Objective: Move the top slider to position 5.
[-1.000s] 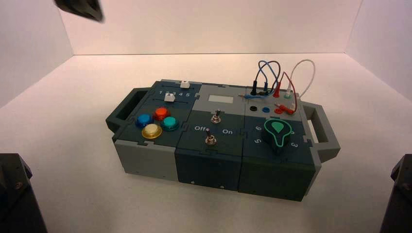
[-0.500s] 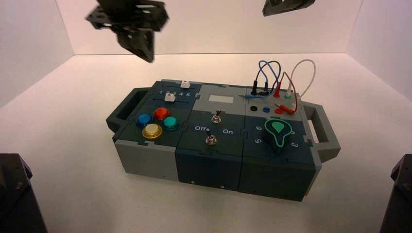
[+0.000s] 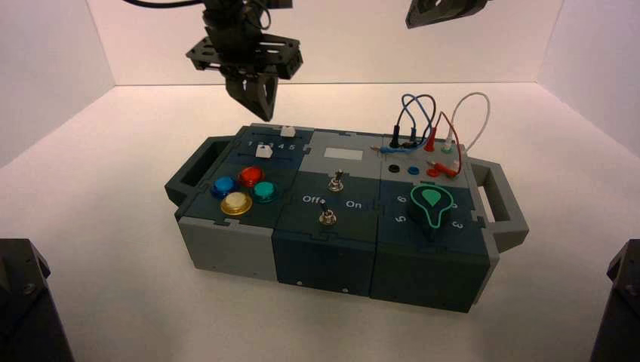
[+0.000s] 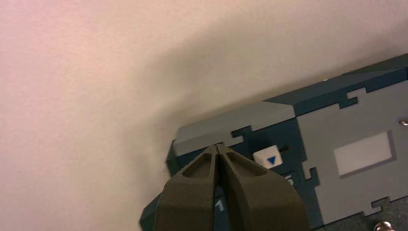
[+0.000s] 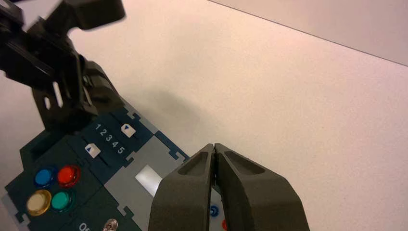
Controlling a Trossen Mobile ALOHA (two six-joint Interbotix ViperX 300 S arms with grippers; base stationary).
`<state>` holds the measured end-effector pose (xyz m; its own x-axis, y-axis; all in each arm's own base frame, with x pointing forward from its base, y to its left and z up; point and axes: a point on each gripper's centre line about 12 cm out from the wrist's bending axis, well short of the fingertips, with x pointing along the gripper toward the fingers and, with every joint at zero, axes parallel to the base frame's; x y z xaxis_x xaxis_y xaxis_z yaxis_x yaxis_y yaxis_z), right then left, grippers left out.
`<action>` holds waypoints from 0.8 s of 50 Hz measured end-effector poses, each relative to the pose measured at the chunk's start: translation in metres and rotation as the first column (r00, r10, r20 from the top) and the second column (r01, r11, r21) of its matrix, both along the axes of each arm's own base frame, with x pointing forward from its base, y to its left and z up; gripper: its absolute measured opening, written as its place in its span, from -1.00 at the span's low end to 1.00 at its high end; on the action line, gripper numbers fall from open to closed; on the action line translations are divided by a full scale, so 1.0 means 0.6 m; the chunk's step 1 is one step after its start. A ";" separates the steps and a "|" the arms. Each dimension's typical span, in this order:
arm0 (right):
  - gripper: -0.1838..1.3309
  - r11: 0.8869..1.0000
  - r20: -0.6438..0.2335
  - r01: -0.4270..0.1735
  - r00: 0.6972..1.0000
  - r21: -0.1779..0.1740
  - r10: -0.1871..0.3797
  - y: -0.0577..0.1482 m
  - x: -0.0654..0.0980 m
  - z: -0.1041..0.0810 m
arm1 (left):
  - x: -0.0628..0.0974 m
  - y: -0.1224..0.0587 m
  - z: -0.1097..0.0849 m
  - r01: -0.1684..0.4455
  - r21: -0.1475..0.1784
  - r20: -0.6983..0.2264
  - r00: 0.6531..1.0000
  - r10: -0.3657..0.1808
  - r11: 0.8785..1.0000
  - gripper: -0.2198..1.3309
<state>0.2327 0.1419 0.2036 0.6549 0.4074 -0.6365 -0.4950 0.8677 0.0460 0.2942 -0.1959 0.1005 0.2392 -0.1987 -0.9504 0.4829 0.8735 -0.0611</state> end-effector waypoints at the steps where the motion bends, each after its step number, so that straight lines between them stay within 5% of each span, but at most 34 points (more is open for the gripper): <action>1: -0.95 1.000 0.000 0.000 1.000 0.000 0.000 0.000 0.000 0.000 | 0.001 0.000 0.001 -0.002 -0.001 -0.001 1.000 0.002 1.000 -0.92; 40: -0.95 1.000 0.003 -0.001 1.000 0.000 0.001 0.001 0.002 0.002 | -0.005 -0.027 -0.022 0.032 0.015 -0.043 0.999 -0.031 0.999 -0.92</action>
<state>0.2337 0.1424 0.2049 0.6567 0.4081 -0.6342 -0.4958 0.8673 0.0448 0.2911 -0.2122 0.0876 0.1919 -0.1905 -0.9628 0.5075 0.8589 -0.0688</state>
